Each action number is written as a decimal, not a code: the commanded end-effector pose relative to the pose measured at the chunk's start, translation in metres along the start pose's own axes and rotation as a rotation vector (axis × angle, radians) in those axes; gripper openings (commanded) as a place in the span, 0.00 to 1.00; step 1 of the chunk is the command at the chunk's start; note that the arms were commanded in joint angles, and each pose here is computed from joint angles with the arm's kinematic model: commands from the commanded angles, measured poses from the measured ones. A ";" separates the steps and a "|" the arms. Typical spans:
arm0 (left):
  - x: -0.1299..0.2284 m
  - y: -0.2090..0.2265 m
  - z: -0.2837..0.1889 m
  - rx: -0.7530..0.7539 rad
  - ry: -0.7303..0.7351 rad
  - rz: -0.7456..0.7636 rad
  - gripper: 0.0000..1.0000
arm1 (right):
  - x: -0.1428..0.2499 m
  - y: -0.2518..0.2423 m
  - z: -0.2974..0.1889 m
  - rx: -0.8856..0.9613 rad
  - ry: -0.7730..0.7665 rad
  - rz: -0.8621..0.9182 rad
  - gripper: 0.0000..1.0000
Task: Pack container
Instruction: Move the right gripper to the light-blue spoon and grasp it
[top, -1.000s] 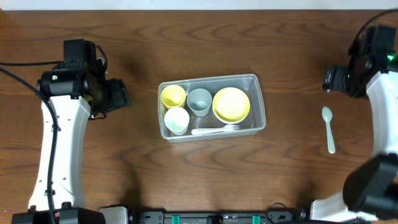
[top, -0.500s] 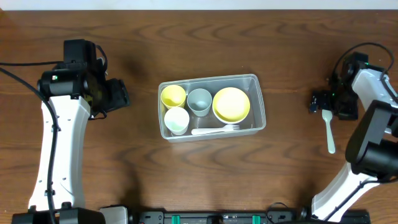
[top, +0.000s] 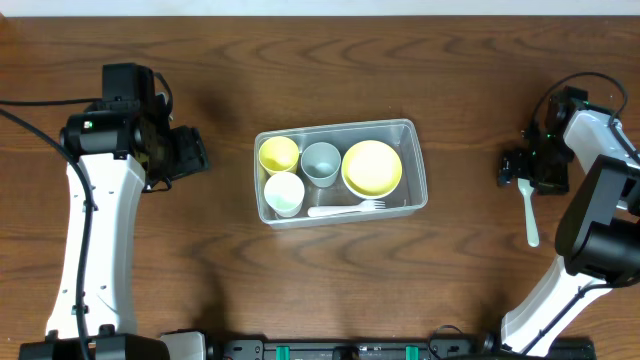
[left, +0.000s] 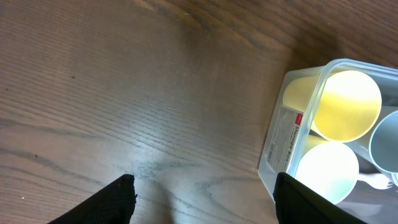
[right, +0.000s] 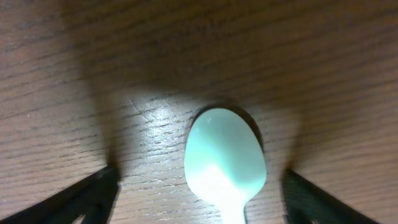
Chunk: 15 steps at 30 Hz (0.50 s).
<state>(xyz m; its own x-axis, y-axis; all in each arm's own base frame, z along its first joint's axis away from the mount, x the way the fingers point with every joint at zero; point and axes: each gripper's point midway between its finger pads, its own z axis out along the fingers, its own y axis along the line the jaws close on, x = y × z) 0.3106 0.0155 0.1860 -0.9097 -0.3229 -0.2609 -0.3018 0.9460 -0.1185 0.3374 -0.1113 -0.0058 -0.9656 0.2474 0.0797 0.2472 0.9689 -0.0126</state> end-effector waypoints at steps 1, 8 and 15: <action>0.001 0.000 0.001 0.007 0.008 -0.014 0.72 | 0.012 0.003 0.023 -0.028 0.076 0.004 0.70; 0.002 0.000 0.001 0.007 0.009 -0.014 0.72 | 0.014 0.005 0.023 -0.036 0.082 0.008 0.51; 0.002 0.000 0.001 0.007 0.009 -0.014 0.72 | 0.013 0.005 0.023 -0.036 0.080 0.007 0.42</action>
<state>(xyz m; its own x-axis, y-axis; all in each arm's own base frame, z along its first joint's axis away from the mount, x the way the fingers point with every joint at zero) 0.3106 0.0154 0.1860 -0.9098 -0.3229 -0.2606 -0.3018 0.9460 -0.1185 0.3337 -0.1107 -0.0059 -0.9632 0.2511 0.0957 0.2508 0.9679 -0.0151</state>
